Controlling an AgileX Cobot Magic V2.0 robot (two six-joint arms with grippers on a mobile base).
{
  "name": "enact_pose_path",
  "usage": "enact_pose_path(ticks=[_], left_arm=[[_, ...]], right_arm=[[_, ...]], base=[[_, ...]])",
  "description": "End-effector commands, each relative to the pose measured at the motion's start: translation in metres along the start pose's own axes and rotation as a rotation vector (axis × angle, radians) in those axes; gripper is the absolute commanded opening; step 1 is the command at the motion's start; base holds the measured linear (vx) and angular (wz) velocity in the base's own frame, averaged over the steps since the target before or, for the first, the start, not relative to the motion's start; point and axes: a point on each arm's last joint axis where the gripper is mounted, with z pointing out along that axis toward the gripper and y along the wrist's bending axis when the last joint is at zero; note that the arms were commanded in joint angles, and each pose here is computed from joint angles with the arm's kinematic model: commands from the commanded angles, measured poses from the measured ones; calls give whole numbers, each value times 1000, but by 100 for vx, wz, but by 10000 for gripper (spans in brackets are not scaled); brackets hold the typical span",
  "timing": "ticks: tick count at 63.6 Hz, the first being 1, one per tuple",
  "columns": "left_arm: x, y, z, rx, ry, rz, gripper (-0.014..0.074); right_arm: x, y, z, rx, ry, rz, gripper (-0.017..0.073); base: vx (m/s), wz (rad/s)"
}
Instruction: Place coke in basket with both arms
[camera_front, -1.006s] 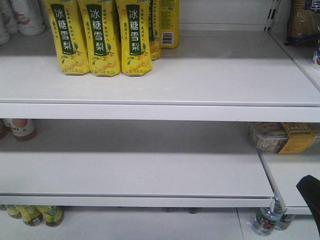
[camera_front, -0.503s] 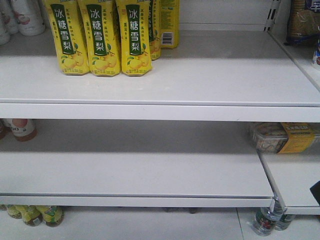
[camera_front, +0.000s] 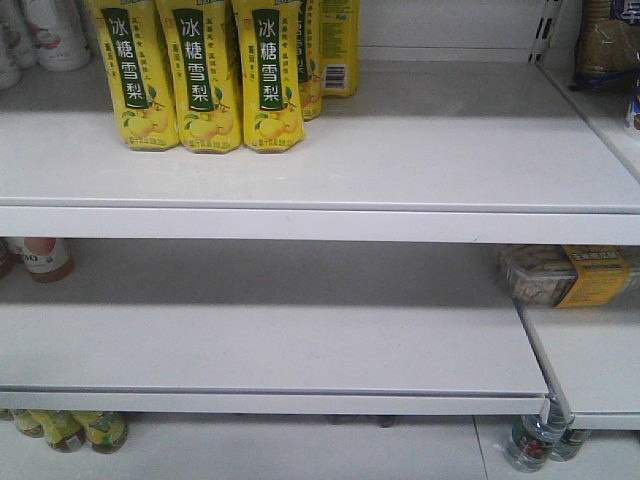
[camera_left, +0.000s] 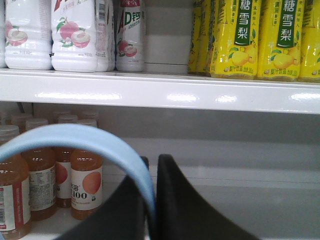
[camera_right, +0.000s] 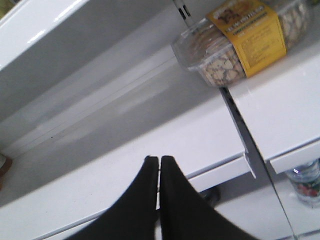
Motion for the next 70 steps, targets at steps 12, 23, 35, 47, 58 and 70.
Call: enact_pose_path(ticks=[12, 23, 35, 47, 58, 70], left_arm=[[-26, -4, -4, 27, -212, 93, -6], [-26, -4, -4, 27, -212, 93, -6], [-26, -4, -4, 27, -212, 93, -6], [-26, -4, -4, 27, -212, 93, -6], [-26, -4, -4, 27, -212, 93, -6], [-26, -4, -4, 27, -212, 93, -6]], right_arm=[[26, -5, 13, -119, -162, -75, -5], [19, -4, 11, -81, -253, -211, -5], [9, 4, 6, -117, -396, -422, -5], [-2, 12, -1, -159, -559, -525, -5], [-1, 12, 0, -155, -551, -537, -5], [-1, 11, 0, -145, -552, -538, -5]], base=[[0, 0], [0, 0], [0, 0], [0, 0], [0, 0], [0, 0]])
